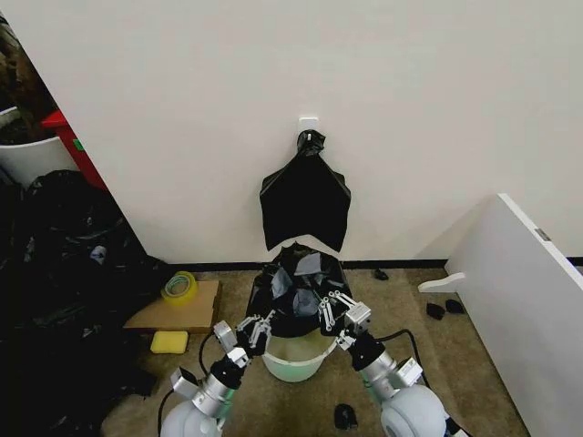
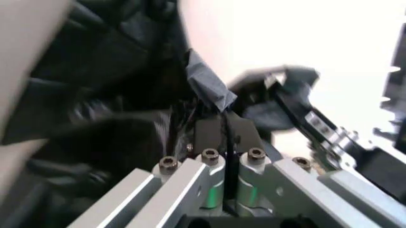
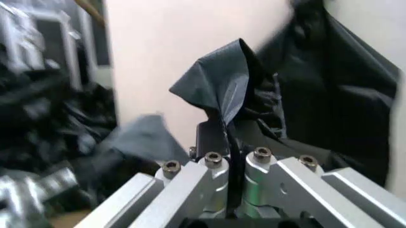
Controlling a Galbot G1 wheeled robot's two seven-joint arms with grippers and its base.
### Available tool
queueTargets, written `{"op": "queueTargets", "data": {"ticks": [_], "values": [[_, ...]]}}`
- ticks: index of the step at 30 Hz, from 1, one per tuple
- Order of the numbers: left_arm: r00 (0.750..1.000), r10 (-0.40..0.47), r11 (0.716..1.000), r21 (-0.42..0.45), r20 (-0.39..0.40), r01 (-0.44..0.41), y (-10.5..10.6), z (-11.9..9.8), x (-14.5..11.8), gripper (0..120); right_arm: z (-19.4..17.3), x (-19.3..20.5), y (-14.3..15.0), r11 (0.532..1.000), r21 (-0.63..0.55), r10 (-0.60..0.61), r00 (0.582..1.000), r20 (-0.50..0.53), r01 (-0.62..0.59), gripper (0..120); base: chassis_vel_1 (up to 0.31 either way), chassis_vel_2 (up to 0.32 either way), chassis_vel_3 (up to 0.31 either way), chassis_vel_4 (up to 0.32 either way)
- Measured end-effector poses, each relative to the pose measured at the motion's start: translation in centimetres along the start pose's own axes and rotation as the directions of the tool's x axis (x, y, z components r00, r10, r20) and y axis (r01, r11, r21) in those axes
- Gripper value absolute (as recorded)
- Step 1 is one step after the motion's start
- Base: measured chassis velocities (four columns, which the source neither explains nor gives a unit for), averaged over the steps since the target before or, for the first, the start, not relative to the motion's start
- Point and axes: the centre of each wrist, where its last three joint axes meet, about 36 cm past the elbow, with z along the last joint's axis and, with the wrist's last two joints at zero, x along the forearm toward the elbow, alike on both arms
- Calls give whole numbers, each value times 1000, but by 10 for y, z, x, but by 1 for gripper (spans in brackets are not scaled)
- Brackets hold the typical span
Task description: Place the garbage bag over the trash bin.
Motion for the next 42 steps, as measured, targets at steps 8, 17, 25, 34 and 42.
{"op": "queueTargets", "data": {"ticks": [8,17,25,34,42], "values": [[996,-80,972,-219,35,86,-5,-17,-1,0,-3,12,18,991,24,131,984,-119,-129,0,0,0,0,0],[988,-150,899,-411,27,148,-19,-12,12,0,-15,21,33,977,-64,183,960,-213,-201,0,0,0,0,0],[989,-146,940,-309,7,141,-15,38,2,0,-6,15,23,970,-152,155,965,-213,-189,0,0,0,0,0],[998,30,976,-216,63,-16,-5,26,-5,0,-5,15,17,967,-251,40,998,-56,-52,0,0,0,0,0],[984,166,972,-178,67,-152,13,11,-4,0,5,16,21,946,-317,-65,997,34,72,0,0,0,0,0]]}}
